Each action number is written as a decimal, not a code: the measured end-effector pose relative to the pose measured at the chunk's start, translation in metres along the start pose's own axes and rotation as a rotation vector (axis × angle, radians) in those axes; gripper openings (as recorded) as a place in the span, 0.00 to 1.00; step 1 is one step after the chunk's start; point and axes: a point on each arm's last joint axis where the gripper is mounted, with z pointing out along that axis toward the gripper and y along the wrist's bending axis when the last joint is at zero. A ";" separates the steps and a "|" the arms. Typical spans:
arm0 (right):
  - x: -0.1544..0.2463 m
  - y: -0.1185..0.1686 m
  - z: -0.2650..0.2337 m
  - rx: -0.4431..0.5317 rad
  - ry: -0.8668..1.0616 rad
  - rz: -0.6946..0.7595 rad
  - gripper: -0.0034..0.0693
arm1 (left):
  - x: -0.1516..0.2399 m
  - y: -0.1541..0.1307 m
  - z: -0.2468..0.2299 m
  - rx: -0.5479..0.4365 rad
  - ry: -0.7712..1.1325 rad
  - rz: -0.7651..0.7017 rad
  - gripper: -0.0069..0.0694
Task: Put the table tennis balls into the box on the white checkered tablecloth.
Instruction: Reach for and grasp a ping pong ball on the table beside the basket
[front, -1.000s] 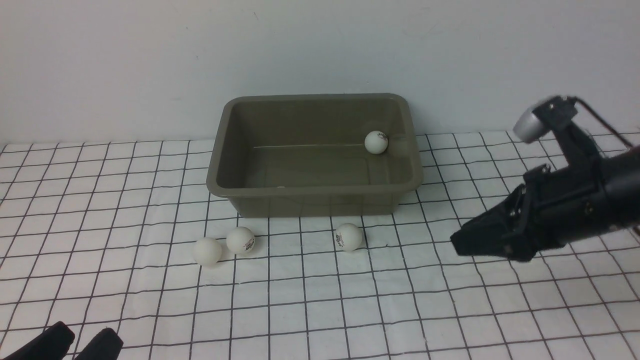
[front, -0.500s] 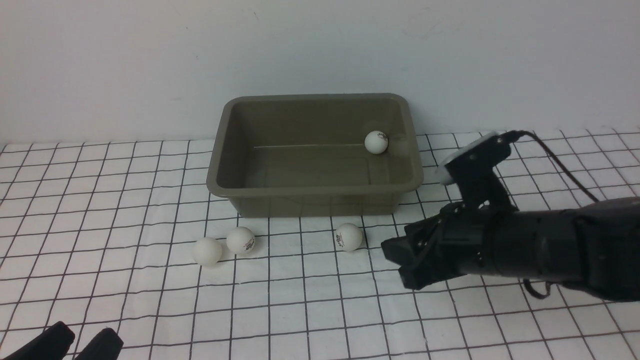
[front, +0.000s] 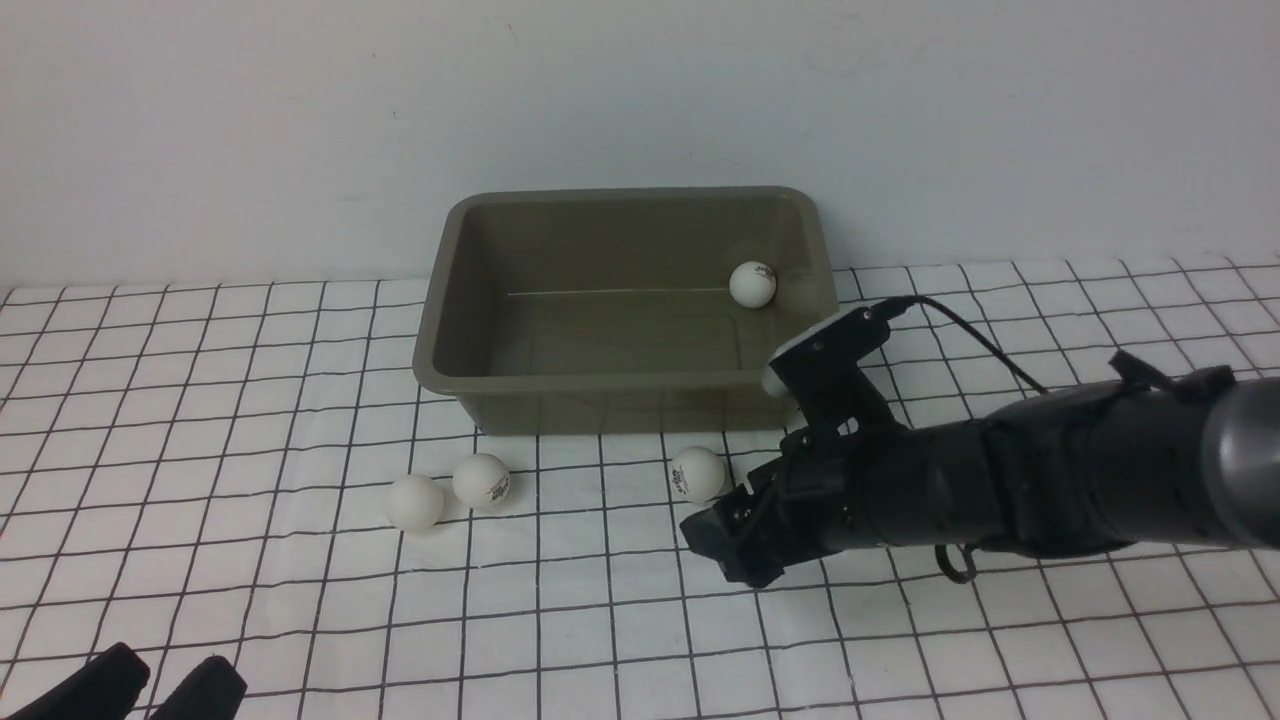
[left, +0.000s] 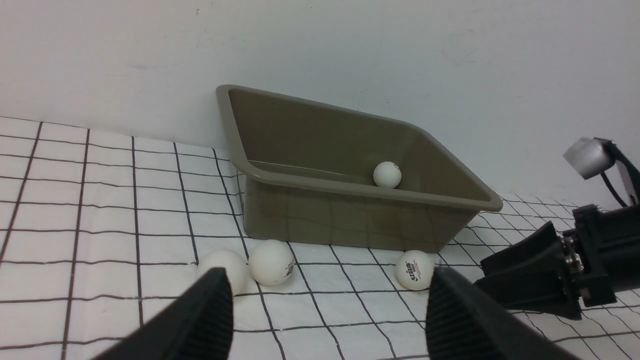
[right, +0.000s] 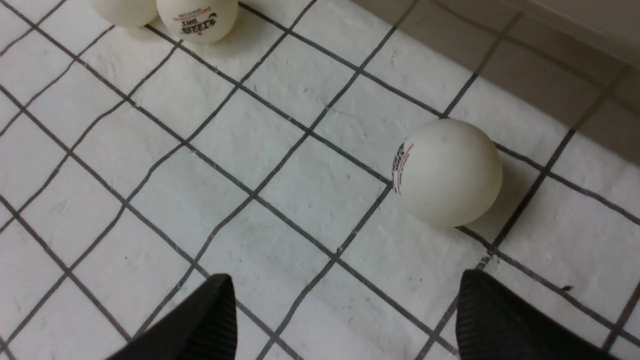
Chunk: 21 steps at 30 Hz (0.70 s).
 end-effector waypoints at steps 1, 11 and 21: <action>-0.002 -0.001 0.003 -0.001 -0.002 0.003 0.78 | 0.000 0.000 0.000 0.000 0.000 0.000 0.71; -0.017 -0.008 0.024 -0.003 -0.023 0.014 0.78 | 0.000 0.000 0.000 0.000 0.000 0.000 0.71; -0.014 -0.012 0.033 0.016 -0.004 0.016 0.78 | 0.000 0.000 0.000 0.000 0.000 0.000 0.71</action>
